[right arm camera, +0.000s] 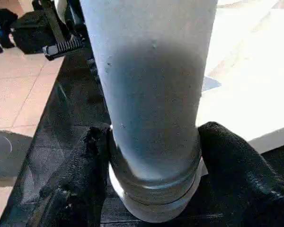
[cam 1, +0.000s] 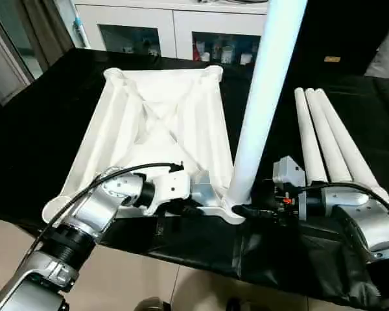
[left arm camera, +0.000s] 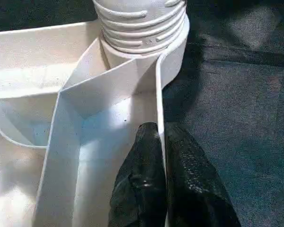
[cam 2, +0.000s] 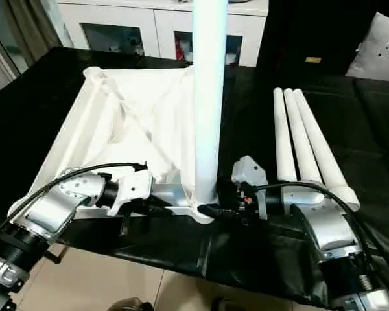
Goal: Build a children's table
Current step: Rotate leg to tighten
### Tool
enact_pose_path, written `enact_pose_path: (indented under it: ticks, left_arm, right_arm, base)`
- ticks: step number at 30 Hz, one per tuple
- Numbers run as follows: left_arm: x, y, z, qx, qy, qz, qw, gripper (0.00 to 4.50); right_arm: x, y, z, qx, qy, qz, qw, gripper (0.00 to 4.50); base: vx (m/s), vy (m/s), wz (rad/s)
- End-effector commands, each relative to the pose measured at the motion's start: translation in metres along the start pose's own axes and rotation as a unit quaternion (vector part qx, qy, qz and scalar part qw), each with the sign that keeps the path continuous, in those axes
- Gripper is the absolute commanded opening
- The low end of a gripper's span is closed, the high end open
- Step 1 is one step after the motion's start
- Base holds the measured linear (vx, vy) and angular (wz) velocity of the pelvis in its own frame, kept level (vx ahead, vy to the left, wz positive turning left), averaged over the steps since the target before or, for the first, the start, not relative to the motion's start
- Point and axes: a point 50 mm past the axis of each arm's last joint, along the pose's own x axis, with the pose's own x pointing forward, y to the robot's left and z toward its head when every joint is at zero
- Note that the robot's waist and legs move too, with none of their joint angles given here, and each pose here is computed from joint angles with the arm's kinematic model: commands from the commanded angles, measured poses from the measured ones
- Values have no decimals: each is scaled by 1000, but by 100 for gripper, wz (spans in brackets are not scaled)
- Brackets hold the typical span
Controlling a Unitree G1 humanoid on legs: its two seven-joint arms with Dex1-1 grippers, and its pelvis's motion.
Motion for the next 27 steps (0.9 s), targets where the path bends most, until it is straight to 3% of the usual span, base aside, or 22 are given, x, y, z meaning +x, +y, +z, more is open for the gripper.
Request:
enact_pose_path:
  ticks: [1,5,6,7,8,12,15,18,19,20,21,22,23,27]
  left_arm:
    - [2,0,6,18,-4,-13,1000,0]
    - [6,3,8,-11,-17,25,999,0]
    - [13,8,13,-45,-30,77,996,0]
    - [13,8,13,-45,-30,77,996,0]
    - [21,14,20,-82,-47,133,987,0]
    - [33,20,33,-139,-71,186,970,0]
    - [47,29,47,-176,-81,252,948,0]
    - [50,32,53,-185,-83,279,939,0]
    - [52,33,54,-180,-80,286,938,0]
    - [52,33,55,-174,-76,291,938,0]
    - [52,33,55,-172,-75,291,938,0]
    - [51,33,55,-168,-72,292,939,0]
    - [50,33,54,-163,-67,291,940,0]
    - [42,32,46,-138,-49,278,949,0]
  right_arm:
    - [7,7,-1,18,-18,24,999,268]
    - [13,10,-3,51,-25,6,998,264]
    - [25,7,-7,70,-16,-44,996,263]
    - [25,7,-7,70,-16,-44,996,263]
    - [38,2,-6,97,-23,-103,990,263]
    - [55,-8,-6,144,-30,-184,972,262]
    - [69,-16,-9,174,-17,-259,950,262]
    - [74,-18,-8,178,-16,-285,942,262]
    - [74,-18,-7,159,-12,-296,942,262]
    - [74,-19,-6,149,-23,-300,942,297]
    - [73,-19,-6,149,-25,-300,942,297]
    - [71,-19,-5,150,-32,-301,941,297]
    - [67,-20,-5,145,-34,-307,940,336]
    - [48,-25,-4,113,-47,-302,945,356]
  base:
    - [0,0,0]
    - [0,0,0]
    - [0,0,0]
    - [0,0,0]
    - [0,0,0]
    - [0,0,0]
    - [0,0,0]
    - [0,0,0]
    - [0,0,0]
    - [0,0,0]
    - [0,0,0]
    - [0,0,0]
    - [0,0,0]
    - [0,0,0]
